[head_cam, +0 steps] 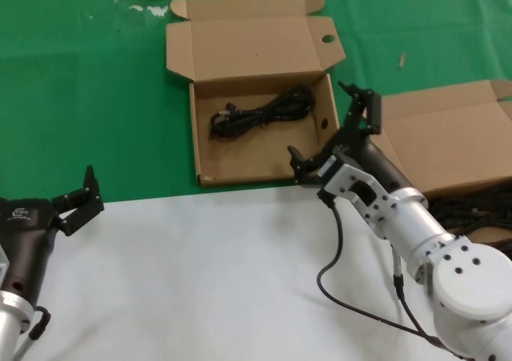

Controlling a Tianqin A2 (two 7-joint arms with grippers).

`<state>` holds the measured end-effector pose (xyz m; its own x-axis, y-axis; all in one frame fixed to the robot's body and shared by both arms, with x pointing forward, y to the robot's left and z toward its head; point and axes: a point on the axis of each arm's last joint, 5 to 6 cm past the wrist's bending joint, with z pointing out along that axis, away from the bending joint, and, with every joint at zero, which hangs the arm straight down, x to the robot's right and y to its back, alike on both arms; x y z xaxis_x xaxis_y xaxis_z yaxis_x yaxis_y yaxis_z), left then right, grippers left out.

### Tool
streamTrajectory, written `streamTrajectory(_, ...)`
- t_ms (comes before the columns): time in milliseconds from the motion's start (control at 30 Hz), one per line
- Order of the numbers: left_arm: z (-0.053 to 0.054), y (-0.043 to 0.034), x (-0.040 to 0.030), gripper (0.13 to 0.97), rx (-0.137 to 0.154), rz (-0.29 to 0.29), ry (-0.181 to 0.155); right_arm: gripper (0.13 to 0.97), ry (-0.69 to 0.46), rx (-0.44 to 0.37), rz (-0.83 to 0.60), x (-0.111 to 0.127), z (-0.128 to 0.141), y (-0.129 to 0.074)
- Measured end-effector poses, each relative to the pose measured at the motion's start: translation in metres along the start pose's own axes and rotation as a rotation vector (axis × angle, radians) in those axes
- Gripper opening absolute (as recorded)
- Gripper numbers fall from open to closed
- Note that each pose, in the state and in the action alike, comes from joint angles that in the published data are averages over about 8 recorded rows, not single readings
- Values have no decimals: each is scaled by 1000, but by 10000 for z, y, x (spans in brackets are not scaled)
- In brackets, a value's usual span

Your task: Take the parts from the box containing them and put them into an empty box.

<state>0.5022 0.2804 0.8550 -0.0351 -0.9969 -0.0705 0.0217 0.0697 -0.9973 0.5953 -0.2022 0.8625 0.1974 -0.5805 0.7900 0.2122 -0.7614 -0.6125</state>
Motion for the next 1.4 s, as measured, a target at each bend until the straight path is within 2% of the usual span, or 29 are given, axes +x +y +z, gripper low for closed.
streamTrajectory(800,0,0,0,966,0,0,0,966,119,-52,486,82,-517,225)
streamTrajectory(1400,0,0,0,966,0,0,0,966,229,-79,780,194,-958,414)
